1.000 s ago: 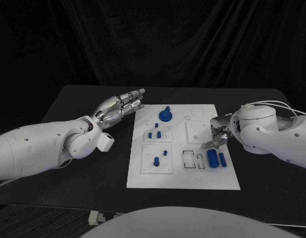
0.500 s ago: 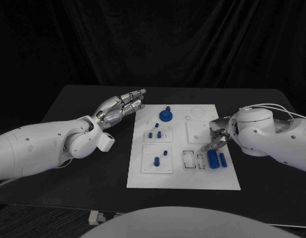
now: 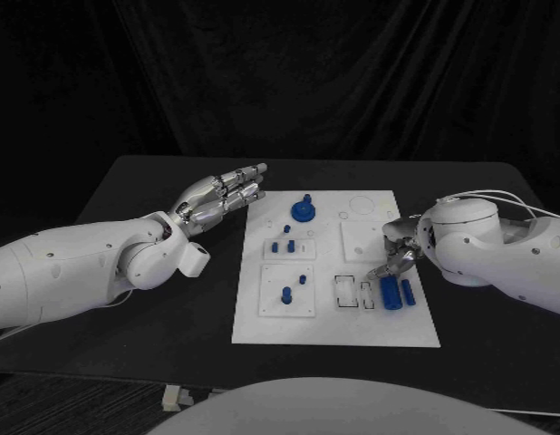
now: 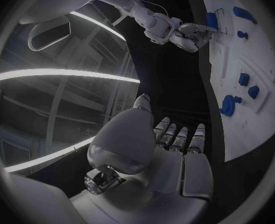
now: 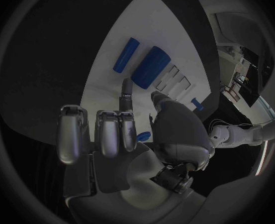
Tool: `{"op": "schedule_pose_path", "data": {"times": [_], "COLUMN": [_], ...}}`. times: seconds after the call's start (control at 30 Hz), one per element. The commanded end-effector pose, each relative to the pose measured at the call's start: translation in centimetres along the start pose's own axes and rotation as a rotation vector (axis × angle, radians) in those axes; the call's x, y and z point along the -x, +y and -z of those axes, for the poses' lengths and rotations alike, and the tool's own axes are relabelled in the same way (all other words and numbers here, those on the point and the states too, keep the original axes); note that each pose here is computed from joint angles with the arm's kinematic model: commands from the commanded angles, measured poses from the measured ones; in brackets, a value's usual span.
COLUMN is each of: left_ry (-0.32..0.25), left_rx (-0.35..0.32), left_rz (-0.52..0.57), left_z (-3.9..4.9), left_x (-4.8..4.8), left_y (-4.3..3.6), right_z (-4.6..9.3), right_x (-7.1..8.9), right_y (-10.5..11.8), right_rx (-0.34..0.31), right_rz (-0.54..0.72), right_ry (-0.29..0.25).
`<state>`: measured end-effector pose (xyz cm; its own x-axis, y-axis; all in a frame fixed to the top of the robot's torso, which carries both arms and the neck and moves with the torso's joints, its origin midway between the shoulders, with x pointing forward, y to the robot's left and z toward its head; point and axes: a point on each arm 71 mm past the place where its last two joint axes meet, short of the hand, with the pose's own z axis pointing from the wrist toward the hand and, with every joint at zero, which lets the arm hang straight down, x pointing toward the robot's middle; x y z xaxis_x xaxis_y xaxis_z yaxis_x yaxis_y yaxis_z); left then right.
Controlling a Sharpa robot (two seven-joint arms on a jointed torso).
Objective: Assemble the parts on the task board
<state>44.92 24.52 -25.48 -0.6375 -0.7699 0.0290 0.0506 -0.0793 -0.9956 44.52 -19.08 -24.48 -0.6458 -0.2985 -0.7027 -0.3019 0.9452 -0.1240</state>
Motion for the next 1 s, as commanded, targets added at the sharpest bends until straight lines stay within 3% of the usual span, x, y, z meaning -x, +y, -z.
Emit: {"op": "schedule_pose_path", "data": {"times": [0.03, 0.27, 1.0], "left_ry": [0.005, 0.006, 0.008], "left_rx": [-0.010, -0.008, 0.004], "left_rz": [0.014, 0.015, 0.017], "left_z": [-0.04, -0.07, -0.16], "left_x": [-0.11, -0.12, -0.22], "left_y": [-0.04, 0.00, 0.20], "right_z": [-0.01, 0.09, 0.39], "right_x": [-0.07, 0.02, -0.26], "right_y": [-0.09, -0.28, -0.72], "right_rx": [-0.019, -0.019, -0.027], "right_rz": [0.007, -0.012, -0.006], "right_ry": [-0.002, -0.029, -0.023]}}
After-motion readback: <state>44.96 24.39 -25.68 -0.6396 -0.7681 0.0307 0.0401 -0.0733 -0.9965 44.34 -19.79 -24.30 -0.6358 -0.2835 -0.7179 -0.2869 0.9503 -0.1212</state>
